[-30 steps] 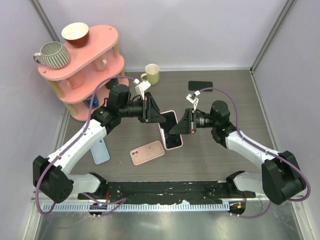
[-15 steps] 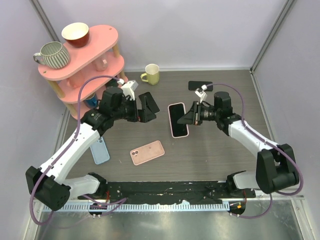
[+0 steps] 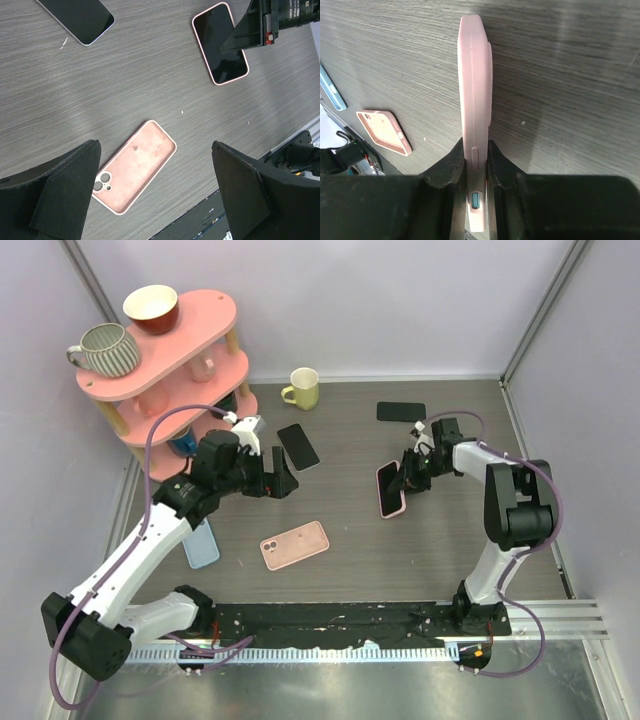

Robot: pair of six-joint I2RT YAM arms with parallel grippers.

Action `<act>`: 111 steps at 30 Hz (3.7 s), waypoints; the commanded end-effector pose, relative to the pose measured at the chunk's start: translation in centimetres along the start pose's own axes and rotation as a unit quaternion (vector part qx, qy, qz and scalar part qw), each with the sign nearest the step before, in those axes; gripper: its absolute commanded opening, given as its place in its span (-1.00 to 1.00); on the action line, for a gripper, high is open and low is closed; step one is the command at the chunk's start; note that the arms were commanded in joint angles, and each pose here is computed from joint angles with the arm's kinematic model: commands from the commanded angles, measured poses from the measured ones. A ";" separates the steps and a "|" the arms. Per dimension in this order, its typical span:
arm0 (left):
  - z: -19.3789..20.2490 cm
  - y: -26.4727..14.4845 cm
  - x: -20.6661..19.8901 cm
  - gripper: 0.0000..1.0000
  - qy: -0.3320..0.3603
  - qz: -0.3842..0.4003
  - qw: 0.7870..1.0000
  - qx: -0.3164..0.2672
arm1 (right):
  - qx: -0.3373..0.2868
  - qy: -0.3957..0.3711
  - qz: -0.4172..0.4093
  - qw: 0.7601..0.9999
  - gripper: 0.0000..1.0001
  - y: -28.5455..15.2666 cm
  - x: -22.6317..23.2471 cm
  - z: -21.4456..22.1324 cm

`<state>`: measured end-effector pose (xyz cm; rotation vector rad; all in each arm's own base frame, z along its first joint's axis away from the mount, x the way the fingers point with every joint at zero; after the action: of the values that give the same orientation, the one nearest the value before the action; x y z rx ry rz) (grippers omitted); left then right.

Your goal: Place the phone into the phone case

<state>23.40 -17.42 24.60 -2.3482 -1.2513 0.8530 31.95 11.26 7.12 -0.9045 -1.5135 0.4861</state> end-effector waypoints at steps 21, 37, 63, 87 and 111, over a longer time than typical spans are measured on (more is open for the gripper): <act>0.0 0.7 0.4 0.92 -0.001 -0.006 1.000 0.003 | -0.060 0.055 0.197 0.977 -0.33 -0.3 -5.2 -2.0; 0.8 1.5 1.0 0.91 -0.014 -0.025 0.999 0.026 | -0.066 0.047 0.228 0.970 0.04 -1.5 -6.3 -2.5; -4.5 5.7 7.9 0.99 -0.138 -0.349 0.927 -0.009 | -0.259 -0.016 0.100 0.961 0.84 -9.0 6.1 3.2; -3.9 17.4 8.9 0.96 -0.113 -0.293 0.949 0.034 | -0.261 -0.053 0.019 0.964 0.93 -9.7 7.4 6.0; -3.6 25.1 9.5 0.99 -0.153 -0.397 0.900 0.090 | -0.276 -0.091 0.028 0.957 0.93 -12.0 8.5 5.9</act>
<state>45.63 -23.76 9.90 -1.3948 -1.9002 0.9922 23.42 11.81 18.46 -1.3443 -1.7701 0.2196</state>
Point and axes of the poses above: each gripper's point midway between its finger pads, its own y axis out along the fingers, its own x axis along the line the jaws close on, z = x × y, the point moved 4 cm from there along -y, back along the fingers, and after that the axes turned 5 degrees about y, right-handed, at the moved point
